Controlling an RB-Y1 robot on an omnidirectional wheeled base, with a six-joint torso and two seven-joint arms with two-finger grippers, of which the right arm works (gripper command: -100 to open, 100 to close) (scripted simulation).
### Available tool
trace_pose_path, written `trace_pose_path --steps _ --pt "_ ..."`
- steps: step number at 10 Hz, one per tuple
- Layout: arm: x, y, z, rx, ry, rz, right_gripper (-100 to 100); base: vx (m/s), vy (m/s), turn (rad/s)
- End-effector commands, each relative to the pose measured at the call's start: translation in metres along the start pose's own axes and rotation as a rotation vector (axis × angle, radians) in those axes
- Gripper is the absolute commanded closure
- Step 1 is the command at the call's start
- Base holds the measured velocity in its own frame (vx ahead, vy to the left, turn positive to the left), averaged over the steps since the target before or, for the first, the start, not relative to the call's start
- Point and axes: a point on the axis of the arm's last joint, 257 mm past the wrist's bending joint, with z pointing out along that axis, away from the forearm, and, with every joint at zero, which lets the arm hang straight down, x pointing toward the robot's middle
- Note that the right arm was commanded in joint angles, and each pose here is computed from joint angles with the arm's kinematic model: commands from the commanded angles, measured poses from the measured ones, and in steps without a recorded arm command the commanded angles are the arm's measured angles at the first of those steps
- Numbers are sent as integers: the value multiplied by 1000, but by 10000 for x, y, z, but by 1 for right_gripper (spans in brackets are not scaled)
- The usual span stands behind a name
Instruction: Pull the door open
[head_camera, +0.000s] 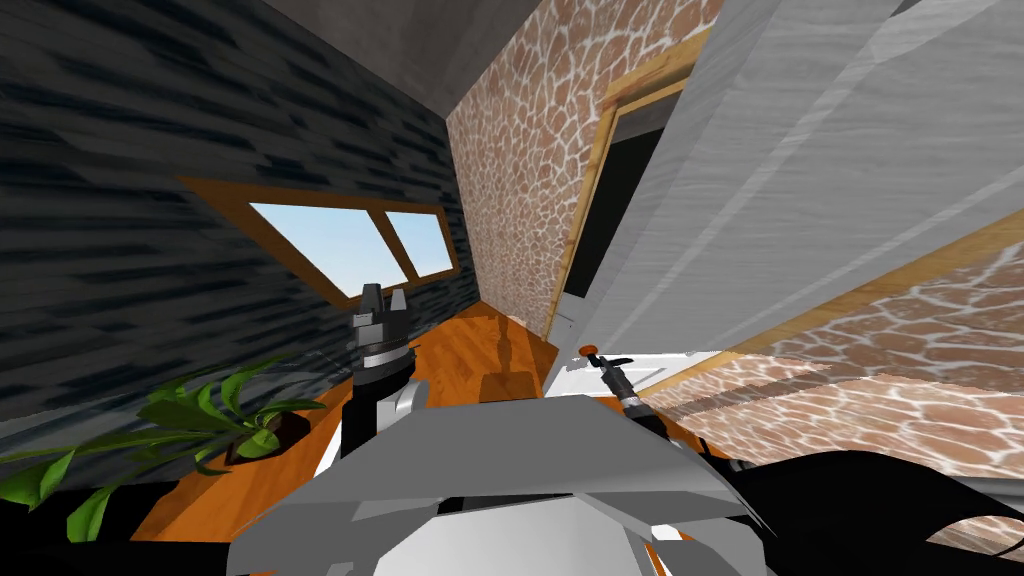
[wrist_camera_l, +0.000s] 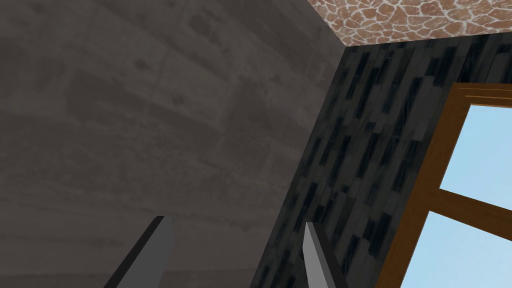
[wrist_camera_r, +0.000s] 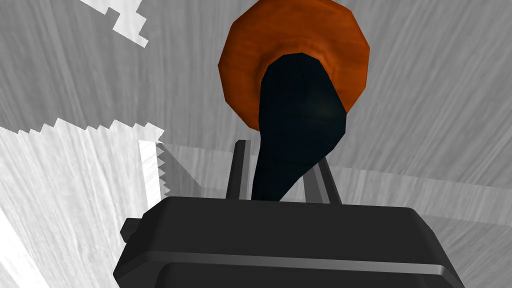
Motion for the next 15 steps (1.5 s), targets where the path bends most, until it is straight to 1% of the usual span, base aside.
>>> trace_pose_path --steps 1,6,7,8,15 --pt "-11 16 -74 -3 12 -4 100 -227 -65 168" --pt "-5 40 -247 -9 48 -7 100 -212 -67 150" --pt "22 8 -229 -3 45 -2 100 -76 -16 18" --pt "27 0 -253 -2 52 -1 100 -159 -47 143" --pt "-3 28 -301 -10 76 -5 100 -210 -62 157"
